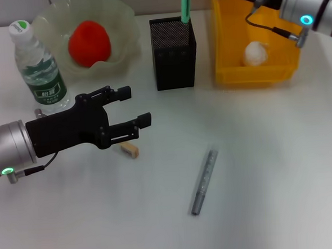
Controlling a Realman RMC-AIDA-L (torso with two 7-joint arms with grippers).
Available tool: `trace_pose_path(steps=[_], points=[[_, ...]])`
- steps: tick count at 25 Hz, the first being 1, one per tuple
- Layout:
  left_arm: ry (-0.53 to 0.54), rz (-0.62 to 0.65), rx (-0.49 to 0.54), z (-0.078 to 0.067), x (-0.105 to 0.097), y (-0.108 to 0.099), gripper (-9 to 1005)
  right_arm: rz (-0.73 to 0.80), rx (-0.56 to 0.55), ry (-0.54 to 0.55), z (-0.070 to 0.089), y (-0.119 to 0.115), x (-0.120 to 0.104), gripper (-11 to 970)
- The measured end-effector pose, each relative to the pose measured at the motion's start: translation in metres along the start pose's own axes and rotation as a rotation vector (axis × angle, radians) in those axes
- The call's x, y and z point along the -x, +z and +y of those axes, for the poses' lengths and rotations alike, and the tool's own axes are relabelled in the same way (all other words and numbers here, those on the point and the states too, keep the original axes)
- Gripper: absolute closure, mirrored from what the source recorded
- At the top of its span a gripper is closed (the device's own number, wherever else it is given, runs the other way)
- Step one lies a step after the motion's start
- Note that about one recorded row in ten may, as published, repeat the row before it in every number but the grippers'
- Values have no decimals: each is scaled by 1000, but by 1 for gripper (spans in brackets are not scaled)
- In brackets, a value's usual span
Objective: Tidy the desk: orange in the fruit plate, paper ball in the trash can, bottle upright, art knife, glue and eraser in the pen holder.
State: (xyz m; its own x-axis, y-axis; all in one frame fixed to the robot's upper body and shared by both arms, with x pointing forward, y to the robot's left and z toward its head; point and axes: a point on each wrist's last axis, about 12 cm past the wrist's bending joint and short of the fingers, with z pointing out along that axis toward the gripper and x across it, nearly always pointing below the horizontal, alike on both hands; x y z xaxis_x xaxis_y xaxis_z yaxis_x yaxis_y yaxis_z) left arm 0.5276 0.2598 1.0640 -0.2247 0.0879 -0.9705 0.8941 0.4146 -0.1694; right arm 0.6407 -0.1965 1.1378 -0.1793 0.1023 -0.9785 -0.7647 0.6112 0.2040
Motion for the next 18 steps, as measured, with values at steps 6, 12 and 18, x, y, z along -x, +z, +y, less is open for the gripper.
trace_pose_path(steps=[6,12,18], points=[[0,2,0,0,-1,-1,191,33,-26,-29,2,13,-9,783],[-1,4,2,0,-1,-2,191,59,-49,-24,2,20,-14,766],[-1,5,1,0,-2,-2,191,81,-56,-38,4,25,-18,749]])
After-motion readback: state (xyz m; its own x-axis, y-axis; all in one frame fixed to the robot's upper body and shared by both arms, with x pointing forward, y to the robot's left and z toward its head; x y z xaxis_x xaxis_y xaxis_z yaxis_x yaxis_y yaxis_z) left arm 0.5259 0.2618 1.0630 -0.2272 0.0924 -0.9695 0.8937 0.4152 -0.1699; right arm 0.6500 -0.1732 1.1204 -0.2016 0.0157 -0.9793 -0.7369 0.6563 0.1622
